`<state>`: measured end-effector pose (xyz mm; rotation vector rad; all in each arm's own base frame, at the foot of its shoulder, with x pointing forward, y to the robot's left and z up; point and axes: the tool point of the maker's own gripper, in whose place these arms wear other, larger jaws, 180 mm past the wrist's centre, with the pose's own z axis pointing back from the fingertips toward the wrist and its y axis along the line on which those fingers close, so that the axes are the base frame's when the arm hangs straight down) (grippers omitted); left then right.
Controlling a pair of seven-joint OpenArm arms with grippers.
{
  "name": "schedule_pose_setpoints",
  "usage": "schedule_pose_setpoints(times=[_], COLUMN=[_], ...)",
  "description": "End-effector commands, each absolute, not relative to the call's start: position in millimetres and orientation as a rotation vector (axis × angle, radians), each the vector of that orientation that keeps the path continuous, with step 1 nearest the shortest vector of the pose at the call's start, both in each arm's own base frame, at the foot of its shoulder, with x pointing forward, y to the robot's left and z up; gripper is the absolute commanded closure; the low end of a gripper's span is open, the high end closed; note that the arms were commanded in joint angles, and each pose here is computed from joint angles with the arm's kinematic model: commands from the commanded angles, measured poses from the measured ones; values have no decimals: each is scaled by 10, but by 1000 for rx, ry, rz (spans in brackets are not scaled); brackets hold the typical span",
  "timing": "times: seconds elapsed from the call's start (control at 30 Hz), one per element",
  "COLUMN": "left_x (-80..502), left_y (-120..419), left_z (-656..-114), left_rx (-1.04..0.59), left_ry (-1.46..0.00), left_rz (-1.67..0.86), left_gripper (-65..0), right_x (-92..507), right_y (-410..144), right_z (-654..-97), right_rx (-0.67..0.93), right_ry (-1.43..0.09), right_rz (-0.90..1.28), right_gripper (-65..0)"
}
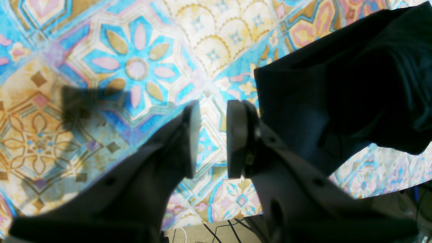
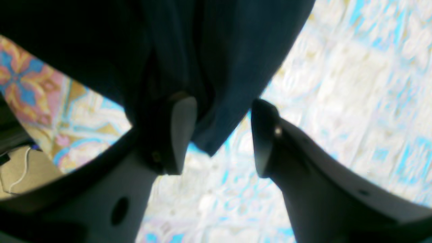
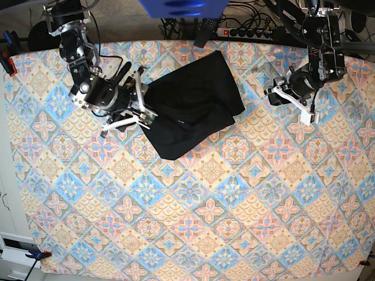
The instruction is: Fold the T-shirt properly
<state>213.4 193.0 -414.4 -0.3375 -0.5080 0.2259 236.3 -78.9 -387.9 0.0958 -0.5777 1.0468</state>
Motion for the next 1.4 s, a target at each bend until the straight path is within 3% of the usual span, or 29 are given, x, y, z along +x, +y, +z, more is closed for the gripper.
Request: schedule_pose_setpoints(times=[0.0, 0.7, 1.1, 1.23, 1.37], left_x=[2212, 2238, 2225, 2227, 2221], left_y=[1946, 1951, 1937, 1931, 1931], left_z=[-4054, -4041, -4041, -4038, -4041], left_rx=[-341, -341, -347, -348, -348], left_ry=[-544, -551, -549, -551, -549], left_rz=[215, 215, 216, 217, 217], left_gripper=[-136, -136, -136, -136, -136], right_x=[2405, 2267, 2274, 2522, 2550], right_y=[-725, -430, -473, -462, -427], right_z=[-3773, -3743, -3872, -3756, -3743], right_rx=[127, 270, 276, 260, 277], right_ry=[-625, -637, -603, -662, -684], right_rz=[1040, 1050, 1033, 1037, 1034], right_gripper=[-297, -299, -296, -295, -259])
